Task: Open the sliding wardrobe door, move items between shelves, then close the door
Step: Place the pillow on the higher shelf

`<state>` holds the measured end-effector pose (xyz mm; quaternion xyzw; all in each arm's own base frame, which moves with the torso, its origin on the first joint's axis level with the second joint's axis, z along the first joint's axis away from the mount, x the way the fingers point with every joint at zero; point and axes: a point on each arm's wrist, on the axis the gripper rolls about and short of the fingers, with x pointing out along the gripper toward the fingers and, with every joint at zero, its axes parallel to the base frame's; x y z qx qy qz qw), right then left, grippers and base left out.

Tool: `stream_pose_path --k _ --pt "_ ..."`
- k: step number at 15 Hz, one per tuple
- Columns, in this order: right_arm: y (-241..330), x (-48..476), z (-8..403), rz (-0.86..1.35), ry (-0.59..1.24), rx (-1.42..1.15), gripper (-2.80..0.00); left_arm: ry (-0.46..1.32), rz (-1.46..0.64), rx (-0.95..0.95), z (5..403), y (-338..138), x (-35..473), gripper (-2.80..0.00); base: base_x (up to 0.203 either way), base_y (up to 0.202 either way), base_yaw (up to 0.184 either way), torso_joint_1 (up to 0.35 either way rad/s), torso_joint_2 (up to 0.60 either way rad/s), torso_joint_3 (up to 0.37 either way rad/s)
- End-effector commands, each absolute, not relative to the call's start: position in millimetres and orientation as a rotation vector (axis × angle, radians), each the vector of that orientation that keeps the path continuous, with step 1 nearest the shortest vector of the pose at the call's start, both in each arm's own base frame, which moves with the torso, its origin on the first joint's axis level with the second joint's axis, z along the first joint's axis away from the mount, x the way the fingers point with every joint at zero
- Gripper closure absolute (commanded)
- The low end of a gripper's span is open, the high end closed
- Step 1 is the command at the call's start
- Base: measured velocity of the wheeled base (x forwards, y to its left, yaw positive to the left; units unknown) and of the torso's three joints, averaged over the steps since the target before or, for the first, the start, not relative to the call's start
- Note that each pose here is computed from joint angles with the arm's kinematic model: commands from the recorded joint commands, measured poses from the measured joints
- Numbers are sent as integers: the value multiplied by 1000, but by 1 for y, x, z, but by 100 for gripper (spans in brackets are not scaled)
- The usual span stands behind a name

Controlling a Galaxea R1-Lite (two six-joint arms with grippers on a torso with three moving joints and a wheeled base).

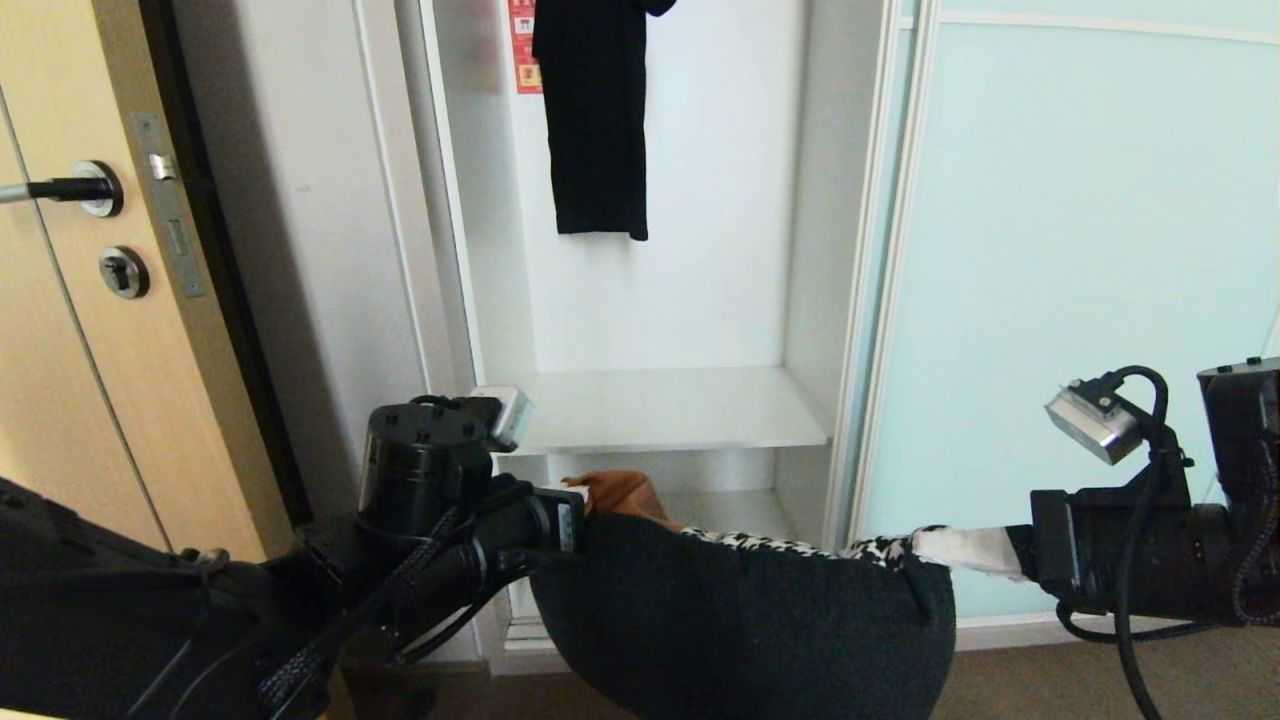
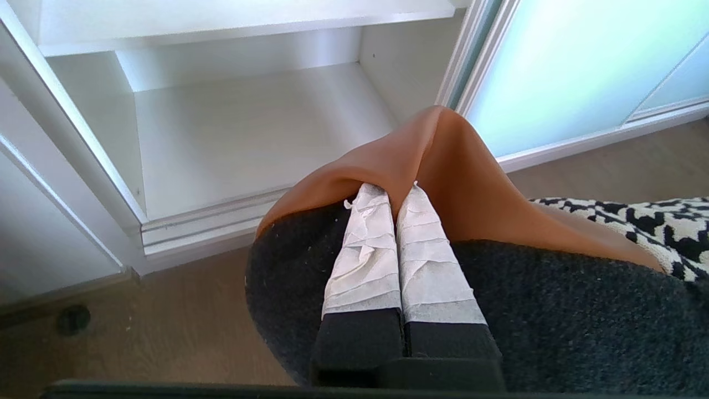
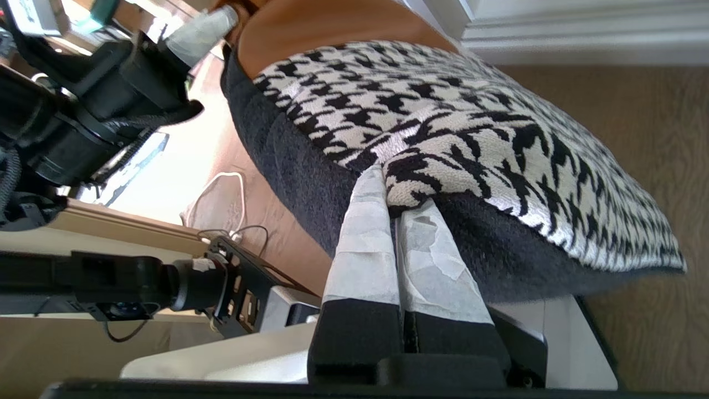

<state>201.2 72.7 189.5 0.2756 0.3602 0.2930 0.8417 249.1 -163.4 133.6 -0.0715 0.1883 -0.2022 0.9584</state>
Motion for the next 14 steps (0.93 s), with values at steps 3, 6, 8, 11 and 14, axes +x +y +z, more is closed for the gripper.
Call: stream_pose_path --k 3,6,8,11,14 --pt "79 206 206 652 734 576 0 328 -421 -170 150 -157 238 0 0 0 0 0 0 0" --pt "86 211 219 662 742 568 0 338 -419 -165 147 -155 235 0 0 0 0 0 0 0" --pt "90 223 224 662 741 567 0 330 -420 -170 150 -154 233 0 0 0 0 0 0 0" --pt "99 238 228 669 747 561 0 326 -418 -171 151 -154 234 0 0 0 0 0 0 0" --pt "106 249 233 682 740 557 0 323 -417 -171 152 -153 233 0 0 0 0 0 0 0"
